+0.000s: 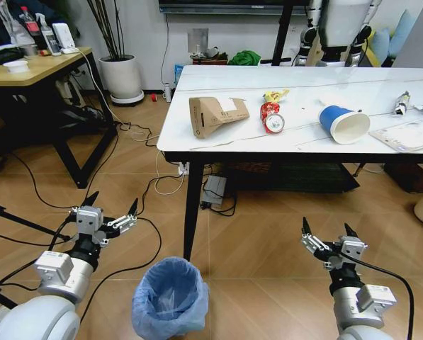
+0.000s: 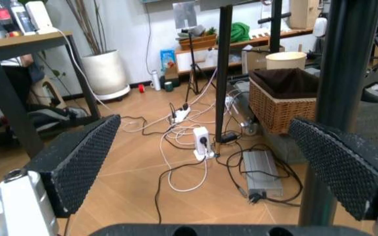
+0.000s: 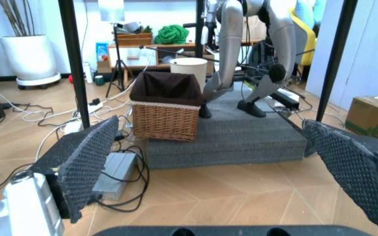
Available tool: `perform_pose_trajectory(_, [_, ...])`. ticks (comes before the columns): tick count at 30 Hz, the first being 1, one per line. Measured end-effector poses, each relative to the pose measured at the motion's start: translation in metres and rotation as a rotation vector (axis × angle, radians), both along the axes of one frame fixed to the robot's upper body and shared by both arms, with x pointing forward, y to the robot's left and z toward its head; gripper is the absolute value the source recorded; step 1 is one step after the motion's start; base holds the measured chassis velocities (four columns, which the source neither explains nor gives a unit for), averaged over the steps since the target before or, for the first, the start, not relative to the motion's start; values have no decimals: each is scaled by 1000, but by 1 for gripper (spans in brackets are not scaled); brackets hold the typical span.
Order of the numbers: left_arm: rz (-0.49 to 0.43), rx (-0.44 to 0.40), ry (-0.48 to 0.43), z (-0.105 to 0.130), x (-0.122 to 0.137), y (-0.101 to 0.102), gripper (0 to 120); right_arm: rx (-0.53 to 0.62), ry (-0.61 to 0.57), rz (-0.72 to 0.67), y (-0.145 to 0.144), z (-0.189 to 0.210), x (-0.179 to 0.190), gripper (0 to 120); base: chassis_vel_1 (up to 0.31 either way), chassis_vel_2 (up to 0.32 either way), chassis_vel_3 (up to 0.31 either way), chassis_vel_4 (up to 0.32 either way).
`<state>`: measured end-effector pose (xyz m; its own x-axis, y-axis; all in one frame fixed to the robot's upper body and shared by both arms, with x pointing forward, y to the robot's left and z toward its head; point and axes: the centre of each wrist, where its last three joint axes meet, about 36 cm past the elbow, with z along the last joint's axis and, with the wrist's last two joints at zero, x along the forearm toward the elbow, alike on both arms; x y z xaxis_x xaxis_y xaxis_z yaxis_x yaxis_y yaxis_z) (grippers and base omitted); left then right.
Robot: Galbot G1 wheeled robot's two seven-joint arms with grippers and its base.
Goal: Pick up the trash bin and place the trash from the table into it.
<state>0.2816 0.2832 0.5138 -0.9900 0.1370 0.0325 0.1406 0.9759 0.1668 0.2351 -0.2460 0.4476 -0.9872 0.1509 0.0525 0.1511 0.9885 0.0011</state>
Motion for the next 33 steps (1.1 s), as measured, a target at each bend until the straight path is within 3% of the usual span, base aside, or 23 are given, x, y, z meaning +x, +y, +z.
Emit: perform_pose_trajectory(33, [8, 15, 14, -3, 1, 5, 100, 1, -8, 6, 2, -4, 6, 100, 0, 0, 0, 0])
